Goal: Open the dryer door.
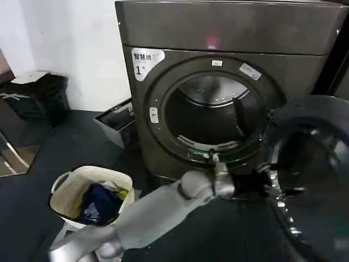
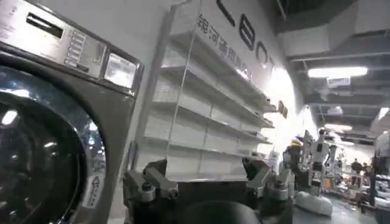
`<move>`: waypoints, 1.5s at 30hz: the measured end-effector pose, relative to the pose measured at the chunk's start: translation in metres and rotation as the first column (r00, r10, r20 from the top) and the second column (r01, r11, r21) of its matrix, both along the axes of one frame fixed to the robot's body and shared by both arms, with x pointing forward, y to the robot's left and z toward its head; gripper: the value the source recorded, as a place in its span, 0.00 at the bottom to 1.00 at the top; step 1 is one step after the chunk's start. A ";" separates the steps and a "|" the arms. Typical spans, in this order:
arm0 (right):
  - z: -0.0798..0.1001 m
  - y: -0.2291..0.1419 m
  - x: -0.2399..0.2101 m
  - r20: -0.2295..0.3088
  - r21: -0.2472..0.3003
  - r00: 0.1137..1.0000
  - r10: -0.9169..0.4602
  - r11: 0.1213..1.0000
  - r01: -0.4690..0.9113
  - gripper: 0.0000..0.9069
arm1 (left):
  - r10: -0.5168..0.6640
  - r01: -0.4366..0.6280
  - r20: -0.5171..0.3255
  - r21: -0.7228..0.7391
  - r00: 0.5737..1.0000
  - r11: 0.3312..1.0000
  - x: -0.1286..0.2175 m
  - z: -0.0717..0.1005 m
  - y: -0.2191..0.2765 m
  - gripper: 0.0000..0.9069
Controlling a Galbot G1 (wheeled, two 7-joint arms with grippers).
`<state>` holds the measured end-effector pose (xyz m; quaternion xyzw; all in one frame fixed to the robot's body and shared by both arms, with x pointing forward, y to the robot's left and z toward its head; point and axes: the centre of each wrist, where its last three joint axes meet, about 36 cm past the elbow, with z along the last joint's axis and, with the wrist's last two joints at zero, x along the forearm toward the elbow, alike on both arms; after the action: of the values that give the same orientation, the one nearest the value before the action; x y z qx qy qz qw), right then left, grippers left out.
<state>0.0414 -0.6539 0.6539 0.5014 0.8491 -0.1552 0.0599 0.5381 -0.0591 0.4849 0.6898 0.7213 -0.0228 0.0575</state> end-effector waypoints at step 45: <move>0.032 -0.028 -0.007 0.056 -0.143 0.993 -0.101 0.984 0.108 1.00 | 0.468 -0.483 0.122 0.285 0.875 0.828 -0.023 -0.001 0.367 1.00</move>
<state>0.0344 -0.6819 0.6858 0.5430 0.8064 -0.2077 0.1086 0.5148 0.3076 0.4840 0.4894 0.8632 0.1207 -0.0292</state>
